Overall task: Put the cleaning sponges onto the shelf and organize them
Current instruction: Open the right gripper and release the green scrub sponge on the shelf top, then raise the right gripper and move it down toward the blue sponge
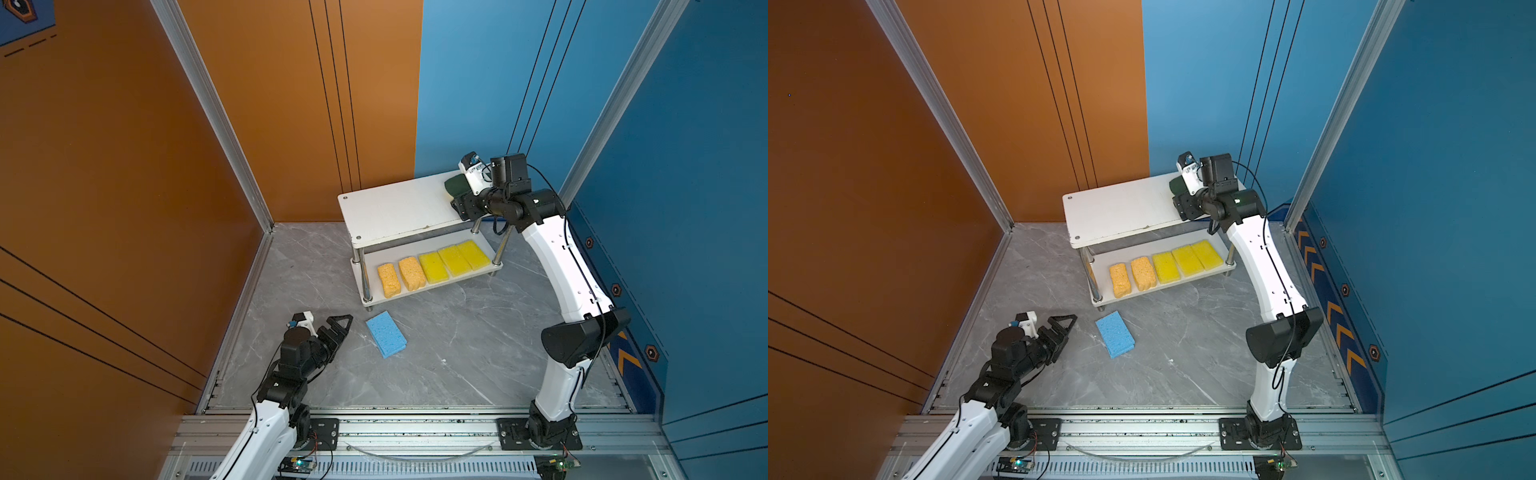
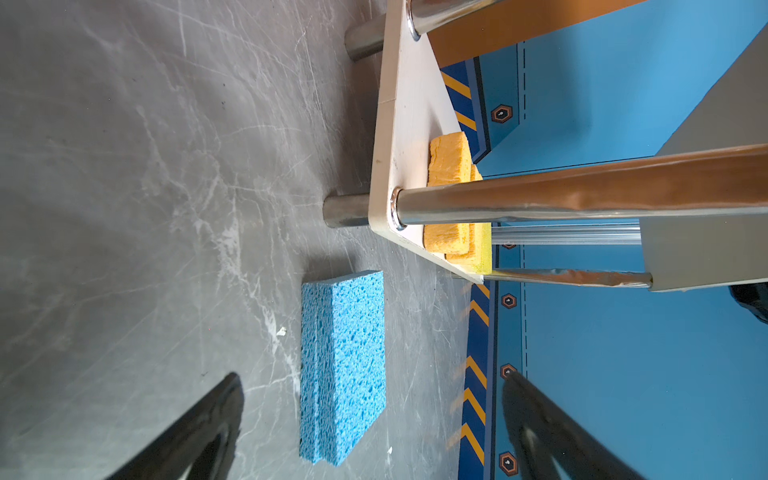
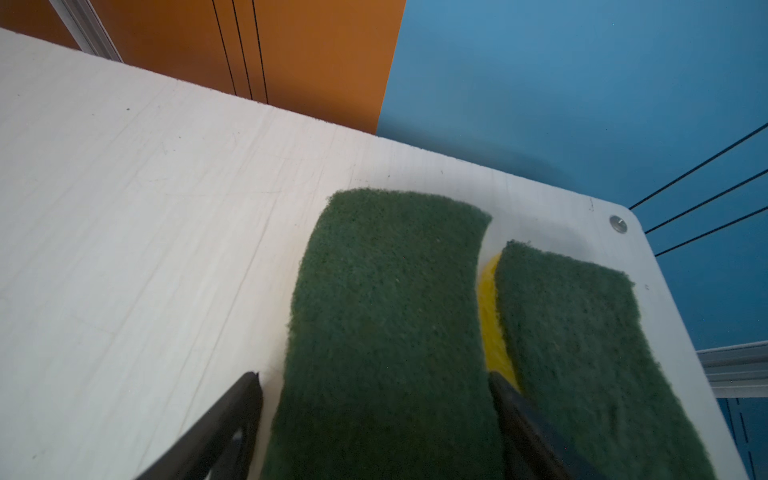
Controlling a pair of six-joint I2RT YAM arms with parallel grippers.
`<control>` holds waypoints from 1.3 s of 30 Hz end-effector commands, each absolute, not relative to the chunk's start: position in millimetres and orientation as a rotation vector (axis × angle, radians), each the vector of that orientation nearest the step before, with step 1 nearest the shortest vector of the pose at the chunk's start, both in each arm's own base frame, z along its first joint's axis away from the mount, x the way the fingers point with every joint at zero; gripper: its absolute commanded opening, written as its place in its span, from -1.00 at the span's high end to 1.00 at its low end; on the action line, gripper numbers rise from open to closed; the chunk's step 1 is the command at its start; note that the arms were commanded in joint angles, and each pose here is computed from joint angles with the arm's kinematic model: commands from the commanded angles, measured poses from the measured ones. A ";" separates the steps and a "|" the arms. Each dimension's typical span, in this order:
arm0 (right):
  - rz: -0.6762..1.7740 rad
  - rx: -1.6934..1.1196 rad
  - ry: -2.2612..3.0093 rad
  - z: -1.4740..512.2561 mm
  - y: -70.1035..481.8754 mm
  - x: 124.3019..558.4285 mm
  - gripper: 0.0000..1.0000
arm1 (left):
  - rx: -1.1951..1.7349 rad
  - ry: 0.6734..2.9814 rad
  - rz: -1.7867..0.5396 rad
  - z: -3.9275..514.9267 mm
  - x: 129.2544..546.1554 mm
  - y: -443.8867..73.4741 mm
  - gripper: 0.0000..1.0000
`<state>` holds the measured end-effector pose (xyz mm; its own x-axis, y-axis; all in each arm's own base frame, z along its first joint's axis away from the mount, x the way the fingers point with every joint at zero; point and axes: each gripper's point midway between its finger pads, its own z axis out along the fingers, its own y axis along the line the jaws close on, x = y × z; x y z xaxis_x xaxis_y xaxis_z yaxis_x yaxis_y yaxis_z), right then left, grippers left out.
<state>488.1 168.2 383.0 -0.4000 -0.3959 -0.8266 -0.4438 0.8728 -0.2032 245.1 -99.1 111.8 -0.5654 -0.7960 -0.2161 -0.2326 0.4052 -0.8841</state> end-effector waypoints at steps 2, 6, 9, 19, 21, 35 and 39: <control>0.036 -0.636 2.036 379.5 166.8 487.4 -0.67 | -0.878 2.037 -1.128 106.3 243.6 -98.1 -0.95; 0.026 -0.635 2.020 385.2 164.8 486.5 -0.69 | -0.880 2.038 -1.128 105.6 243.7 -98.2 -0.95; 0.019 -0.633 2.014 388.2 163.1 485.7 -0.71 | -0.877 2.038 -1.131 106.1 244.4 -98.6 -0.95; 0.022 -0.629 1.989 397.1 162.5 483.4 -0.77 | -0.877 2.037 -1.134 105.7 244.0 -98.7 -0.95; 0.020 -0.628 1.984 398.8 162.1 483.3 -0.77 | -0.877 2.035 -1.135 106.3 243.9 -98.8 -0.95; 0.029 -0.614 1.915 426.8 158.1 472.5 -0.88 | -0.880 2.038 -1.135 104.3 242.6 -98.5 -0.95; 0.054 -0.604 1.900 435.5 158.3 464.1 -0.89 | -0.881 2.034 -1.138 104.8 242.6 -98.4 -0.95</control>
<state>476.1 163.0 410.9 -0.3313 -0.4083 -0.8506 -0.4397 0.8644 -0.2437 245.5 -99.1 111.0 -0.5656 -0.7968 -0.2124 -0.2352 0.4028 -0.8846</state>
